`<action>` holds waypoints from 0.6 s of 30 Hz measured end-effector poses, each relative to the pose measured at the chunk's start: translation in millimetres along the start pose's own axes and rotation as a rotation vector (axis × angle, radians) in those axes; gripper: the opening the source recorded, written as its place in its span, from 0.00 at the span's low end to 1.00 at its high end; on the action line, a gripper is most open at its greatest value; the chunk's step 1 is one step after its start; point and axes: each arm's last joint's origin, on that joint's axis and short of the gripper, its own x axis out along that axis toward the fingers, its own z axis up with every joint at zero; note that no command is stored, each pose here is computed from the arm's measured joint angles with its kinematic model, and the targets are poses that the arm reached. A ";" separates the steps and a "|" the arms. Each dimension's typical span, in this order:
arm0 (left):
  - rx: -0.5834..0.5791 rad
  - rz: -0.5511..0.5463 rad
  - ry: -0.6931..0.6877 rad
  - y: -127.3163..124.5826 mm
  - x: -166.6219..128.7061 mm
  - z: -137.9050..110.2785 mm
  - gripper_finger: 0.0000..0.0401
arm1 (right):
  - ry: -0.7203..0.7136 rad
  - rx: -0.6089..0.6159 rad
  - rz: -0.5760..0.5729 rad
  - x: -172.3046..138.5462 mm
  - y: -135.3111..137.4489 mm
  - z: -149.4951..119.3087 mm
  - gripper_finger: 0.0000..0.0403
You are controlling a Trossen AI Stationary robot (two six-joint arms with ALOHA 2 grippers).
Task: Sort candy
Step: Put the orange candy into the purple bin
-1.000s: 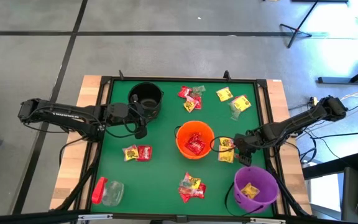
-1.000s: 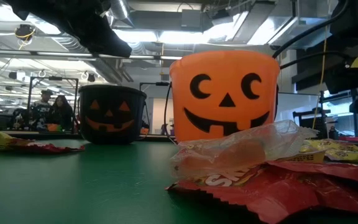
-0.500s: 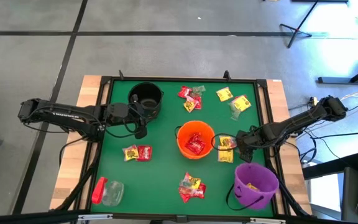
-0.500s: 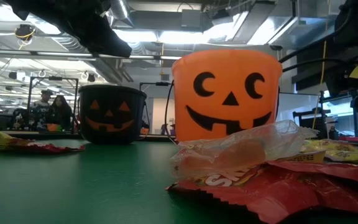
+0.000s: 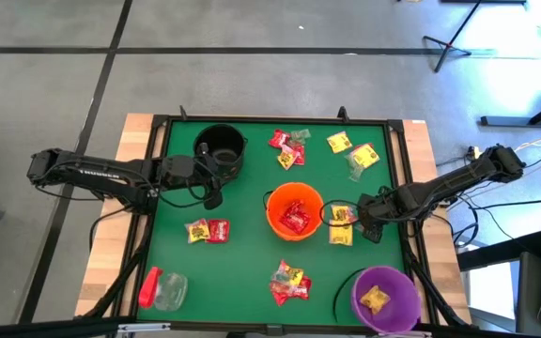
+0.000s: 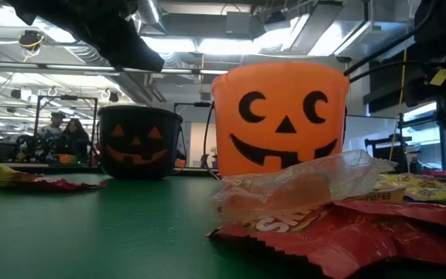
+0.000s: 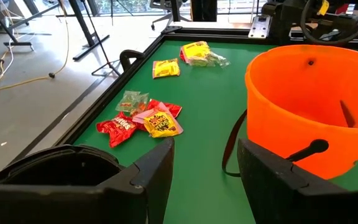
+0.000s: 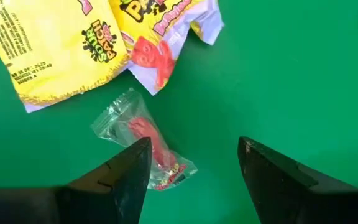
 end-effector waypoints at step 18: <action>-0.009 -0.002 0.000 0.0 0.0 0.0 0.42 | 0.127 -0.133 0.076 31.3 1.7 -8.4 0.58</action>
